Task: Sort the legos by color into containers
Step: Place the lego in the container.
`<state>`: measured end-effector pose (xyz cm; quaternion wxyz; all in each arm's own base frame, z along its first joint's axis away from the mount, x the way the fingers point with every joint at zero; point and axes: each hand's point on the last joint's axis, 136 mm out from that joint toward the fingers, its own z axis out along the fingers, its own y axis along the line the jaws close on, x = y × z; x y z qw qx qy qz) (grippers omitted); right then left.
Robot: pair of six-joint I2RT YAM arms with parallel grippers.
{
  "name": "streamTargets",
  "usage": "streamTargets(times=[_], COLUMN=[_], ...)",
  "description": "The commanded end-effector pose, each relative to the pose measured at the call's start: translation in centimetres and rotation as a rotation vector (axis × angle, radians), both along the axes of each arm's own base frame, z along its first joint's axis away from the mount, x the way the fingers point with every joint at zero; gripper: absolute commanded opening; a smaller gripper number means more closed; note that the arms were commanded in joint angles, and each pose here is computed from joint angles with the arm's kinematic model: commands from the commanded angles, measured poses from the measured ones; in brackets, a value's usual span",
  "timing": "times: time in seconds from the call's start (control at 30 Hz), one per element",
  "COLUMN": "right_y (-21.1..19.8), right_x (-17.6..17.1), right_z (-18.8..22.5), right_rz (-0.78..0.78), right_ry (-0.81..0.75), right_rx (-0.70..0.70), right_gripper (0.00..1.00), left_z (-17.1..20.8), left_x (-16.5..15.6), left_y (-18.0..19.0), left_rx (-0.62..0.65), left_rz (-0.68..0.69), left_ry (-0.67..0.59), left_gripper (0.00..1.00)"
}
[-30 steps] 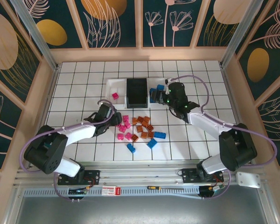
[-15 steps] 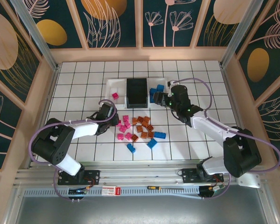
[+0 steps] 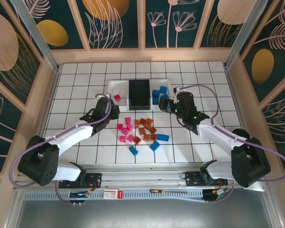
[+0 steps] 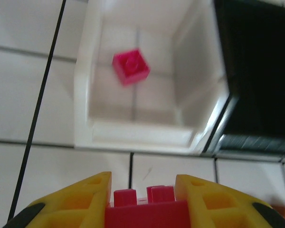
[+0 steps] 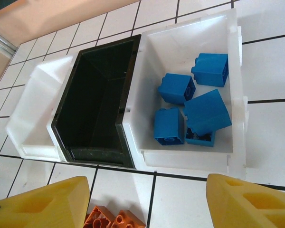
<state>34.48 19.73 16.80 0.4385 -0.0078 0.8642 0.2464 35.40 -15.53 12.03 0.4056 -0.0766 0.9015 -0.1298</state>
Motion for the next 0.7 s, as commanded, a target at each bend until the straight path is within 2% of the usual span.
streamTargets(times=[0.0,0.2,0.37,0.53,0.67], right_y=[-0.3,-0.3,-0.4,0.5,0.8], right_x=[-0.3,-1.6,-3.4,-5.6,-6.8], right_z=[0.3,-0.6,-1.5,-2.3,-2.9], right_rz=[-0.020,0.003,0.035,0.101,0.132], right_ry=[-0.011,0.022,0.044,0.068,0.089], right_rx=[0.027,0.028,0.021,0.010,0.001], right_gripper=[0.66,0.65,0.65,0.67,0.67], left_z=[1.5,1.5,-0.1,0.0,2.7], left_x=[2.6,9.2,12.8,14.4,13.7], left_y=[-0.1,-0.7,-0.8,-1.4,-2.2], left_rx=[0.036,0.038,0.066,0.052,-0.031], left_rz=[0.023,0.078,0.106,0.093,0.059], left_ry=[-0.029,-0.037,-0.004,0.003,-0.047], left_gripper=[0.21,0.20,0.23,0.47,0.67])
